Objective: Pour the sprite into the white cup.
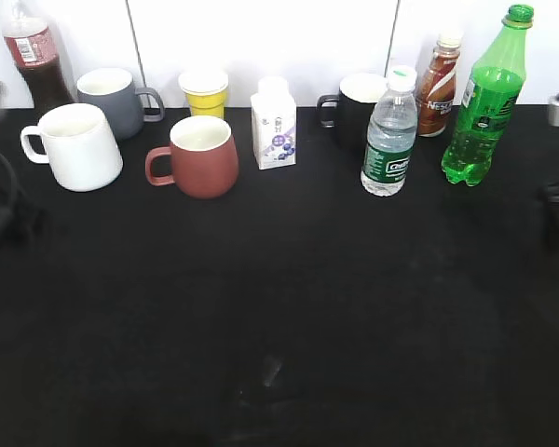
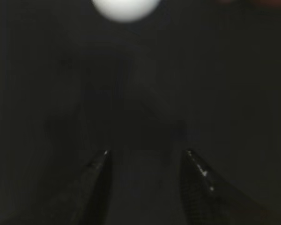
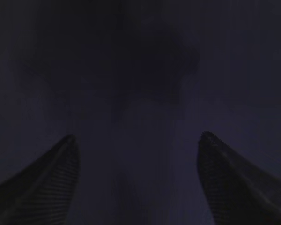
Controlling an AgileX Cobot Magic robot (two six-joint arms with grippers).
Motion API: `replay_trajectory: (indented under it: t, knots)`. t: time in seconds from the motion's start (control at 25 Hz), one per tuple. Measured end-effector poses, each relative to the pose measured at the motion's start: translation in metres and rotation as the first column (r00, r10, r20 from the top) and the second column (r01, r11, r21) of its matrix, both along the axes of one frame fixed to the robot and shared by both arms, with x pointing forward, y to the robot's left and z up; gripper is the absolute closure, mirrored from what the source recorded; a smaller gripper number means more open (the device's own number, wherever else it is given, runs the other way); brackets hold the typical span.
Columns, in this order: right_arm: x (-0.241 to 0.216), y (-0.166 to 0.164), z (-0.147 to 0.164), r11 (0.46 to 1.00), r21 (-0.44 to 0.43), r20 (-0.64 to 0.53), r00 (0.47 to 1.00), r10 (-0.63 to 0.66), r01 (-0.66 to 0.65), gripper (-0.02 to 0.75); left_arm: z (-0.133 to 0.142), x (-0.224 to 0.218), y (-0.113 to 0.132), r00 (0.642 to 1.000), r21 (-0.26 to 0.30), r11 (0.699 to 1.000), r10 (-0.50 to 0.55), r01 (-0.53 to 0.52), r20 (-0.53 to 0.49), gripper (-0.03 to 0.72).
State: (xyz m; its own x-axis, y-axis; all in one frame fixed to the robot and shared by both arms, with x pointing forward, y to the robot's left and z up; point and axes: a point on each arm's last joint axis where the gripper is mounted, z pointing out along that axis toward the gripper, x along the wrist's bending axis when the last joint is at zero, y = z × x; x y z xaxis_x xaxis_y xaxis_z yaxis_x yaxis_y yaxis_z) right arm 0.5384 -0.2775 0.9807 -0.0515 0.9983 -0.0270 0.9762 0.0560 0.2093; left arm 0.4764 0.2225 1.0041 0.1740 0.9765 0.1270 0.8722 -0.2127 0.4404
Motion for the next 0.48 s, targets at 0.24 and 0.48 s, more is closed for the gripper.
replay_trajectory:
  t: [0.24, 0.48]
  knots:
    - [-0.078, 0.022, 0.095, 0.988, 0.087, 0.079, 0.99, 0.12, -0.127, 0.15, 0.066, -0.06, 0.003, 0.967, -0.105, 0.989, -0.125, 0.104, -0.224, 0.311]
    - [-0.206, 0.007, 0.098, 0.976, 0.115, 0.328, 0.934, 0.139, -0.186, 0.152, 0.128, -0.174, 0.058, 0.955, -0.173, 0.971, -0.114, 0.166, 0.275, 0.143]
